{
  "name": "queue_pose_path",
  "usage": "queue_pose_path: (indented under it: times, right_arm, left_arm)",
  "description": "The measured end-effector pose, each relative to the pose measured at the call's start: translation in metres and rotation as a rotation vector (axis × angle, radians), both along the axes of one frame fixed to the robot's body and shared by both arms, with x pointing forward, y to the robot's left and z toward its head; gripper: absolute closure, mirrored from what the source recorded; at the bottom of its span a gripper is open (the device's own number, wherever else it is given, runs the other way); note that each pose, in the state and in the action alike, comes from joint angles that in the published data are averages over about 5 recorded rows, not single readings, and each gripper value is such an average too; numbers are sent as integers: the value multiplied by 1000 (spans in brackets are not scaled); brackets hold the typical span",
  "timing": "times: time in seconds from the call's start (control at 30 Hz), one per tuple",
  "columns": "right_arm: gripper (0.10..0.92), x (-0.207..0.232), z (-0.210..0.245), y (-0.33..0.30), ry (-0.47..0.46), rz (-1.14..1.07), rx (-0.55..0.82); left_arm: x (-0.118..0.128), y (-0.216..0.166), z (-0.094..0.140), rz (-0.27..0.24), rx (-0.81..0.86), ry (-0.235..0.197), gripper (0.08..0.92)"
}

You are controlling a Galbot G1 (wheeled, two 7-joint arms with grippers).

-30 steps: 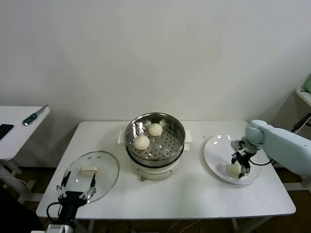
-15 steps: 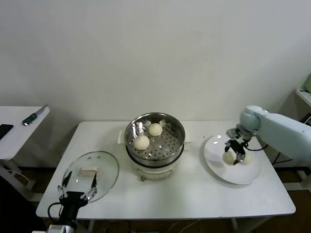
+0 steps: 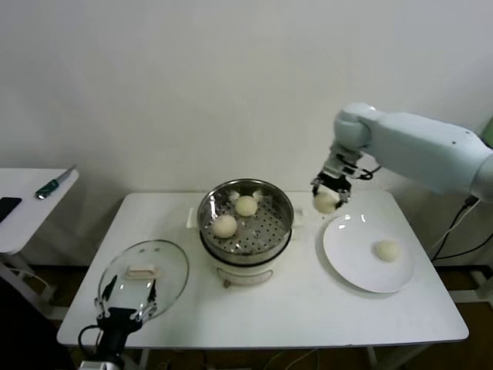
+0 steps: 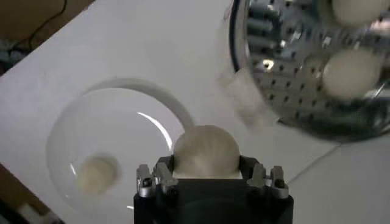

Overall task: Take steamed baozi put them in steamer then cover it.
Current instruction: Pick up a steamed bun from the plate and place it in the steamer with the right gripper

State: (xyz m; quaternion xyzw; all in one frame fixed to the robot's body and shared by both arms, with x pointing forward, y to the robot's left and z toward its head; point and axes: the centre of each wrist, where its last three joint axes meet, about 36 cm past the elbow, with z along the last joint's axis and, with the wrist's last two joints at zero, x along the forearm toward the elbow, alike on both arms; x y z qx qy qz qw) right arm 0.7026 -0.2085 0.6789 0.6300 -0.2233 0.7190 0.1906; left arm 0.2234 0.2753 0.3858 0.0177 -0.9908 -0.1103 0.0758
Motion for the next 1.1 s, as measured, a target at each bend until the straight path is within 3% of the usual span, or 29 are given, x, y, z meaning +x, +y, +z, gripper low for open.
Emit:
queue_pose_path:
  times: [0.37,0.7,1.1]
  right_arm:
    - [335,-26,17,122,5,364,-60]
    - [327,-44,-33,196,46,560,-121]
    - [321,-59,-80,225,97,649,-141]
  left_arm:
    - [-4,4,-1,8,-8,5,177]
    - [-3,6,1,13,-11,1,177]
    - [-3,11,-2,16,-11,7,177]
